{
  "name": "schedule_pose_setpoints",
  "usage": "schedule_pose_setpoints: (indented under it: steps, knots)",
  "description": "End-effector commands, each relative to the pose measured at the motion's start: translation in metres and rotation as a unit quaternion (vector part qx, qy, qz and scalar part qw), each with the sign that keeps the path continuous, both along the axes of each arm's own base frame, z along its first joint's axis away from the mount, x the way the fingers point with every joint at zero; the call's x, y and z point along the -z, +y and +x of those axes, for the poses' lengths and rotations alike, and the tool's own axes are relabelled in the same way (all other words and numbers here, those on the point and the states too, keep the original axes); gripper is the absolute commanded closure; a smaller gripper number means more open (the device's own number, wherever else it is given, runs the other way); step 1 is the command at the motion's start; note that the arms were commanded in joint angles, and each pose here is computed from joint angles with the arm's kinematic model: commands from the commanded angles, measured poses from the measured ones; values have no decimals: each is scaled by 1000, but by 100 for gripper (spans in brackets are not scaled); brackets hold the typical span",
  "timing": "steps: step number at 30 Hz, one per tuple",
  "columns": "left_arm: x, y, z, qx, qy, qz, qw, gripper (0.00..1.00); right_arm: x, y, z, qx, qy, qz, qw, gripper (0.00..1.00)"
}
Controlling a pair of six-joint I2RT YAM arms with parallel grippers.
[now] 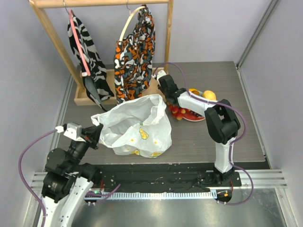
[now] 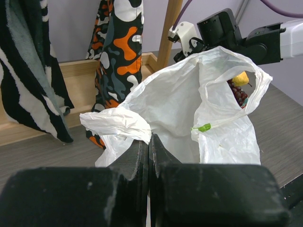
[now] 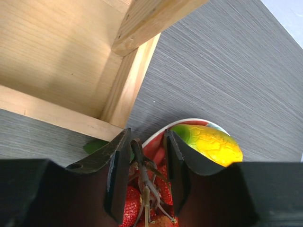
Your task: Place the fruits into the plastic bag
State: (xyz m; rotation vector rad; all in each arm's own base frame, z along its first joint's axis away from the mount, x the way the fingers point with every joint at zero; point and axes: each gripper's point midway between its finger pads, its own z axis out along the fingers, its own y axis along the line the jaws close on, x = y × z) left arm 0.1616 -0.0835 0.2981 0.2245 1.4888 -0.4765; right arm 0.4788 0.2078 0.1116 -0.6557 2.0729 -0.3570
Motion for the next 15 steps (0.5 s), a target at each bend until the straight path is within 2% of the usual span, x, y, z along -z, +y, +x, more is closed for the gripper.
schedule_pose_setpoints:
  steps: [1, 6, 9, 11, 12, 15]
  knots:
    - [-3, 0, -1, 2, -6, 7, 1000, 100, -5, 5, 9, -10, -10, 15, 1000, 60]
    - [-3, 1, 0, -1, -6, 8, 1000, 100, 0, 4, 8, -16, 0, 31, 999, 69]
    - [-3, 1, 0, -1, -6, 8, 1000, 100, 0, 3, 6, -18, 4, 41, 999, 80]
    - [-3, 1, -1, -1, -7, 8, 1000, 100, -3, 3, 5, -19, 3, 48, 999, 82]
    - [-3, 1, 0, -2, -7, 9, 1000, 100, -3, 4, 3, -19, 2, 53, 998, 87]
    - [-3, 1, -1, -1, -7, 8, 1000, 100, -6, 4, 0, -19, 2, 65, 998, 92]
